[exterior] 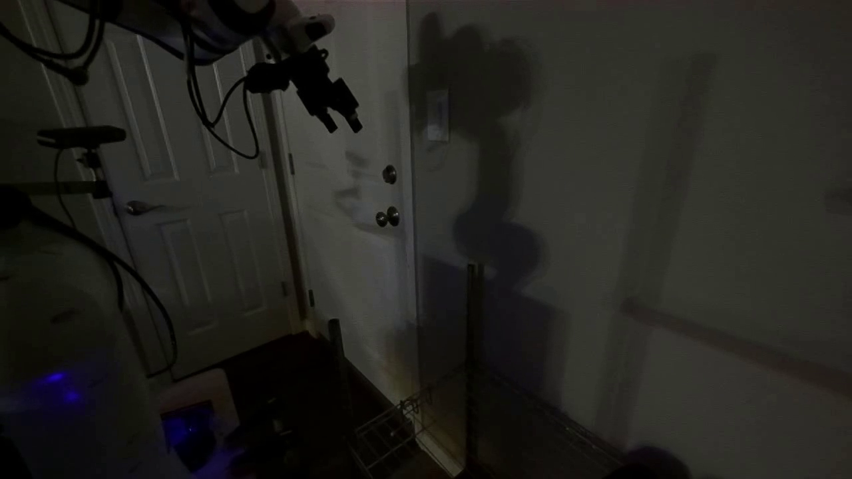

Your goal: Turn on the light switch

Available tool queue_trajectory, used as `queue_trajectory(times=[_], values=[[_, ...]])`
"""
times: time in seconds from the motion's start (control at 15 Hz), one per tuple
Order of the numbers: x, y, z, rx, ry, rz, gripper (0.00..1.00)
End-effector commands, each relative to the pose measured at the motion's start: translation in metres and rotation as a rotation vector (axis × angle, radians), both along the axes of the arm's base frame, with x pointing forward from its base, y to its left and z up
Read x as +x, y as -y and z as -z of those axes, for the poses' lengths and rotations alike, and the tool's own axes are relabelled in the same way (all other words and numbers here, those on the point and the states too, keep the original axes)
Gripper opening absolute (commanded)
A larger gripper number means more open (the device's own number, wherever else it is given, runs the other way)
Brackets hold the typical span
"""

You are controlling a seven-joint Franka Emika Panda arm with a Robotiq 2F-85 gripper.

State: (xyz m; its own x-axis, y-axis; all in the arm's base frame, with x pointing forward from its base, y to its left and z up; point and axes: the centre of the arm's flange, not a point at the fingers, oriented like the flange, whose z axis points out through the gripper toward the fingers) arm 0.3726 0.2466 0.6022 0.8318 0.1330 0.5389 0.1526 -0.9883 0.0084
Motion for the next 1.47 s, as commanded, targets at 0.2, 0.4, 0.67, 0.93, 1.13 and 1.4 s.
queue_trajectory(times=[0.2, 0.4, 0.67, 0.93, 1.13, 1.4], values=[[0.062, -0.036, 0.002, 0.003, 0.117, 0.097, 1.0], [0.082, -0.047, 0.002, 0.005, 0.16, 0.136, 0.75], [0.109, -0.047, 0.0, -0.005, 0.206, 0.182, 0.54], [0.133, -0.042, -0.002, -0.001, 0.238, 0.224, 0.27], [0.147, -0.041, -0.006, 0.015, 0.258, 0.233, 0.07], [0.162, -0.044, -0.013, 0.025, 0.291, 0.235, 0.0]])
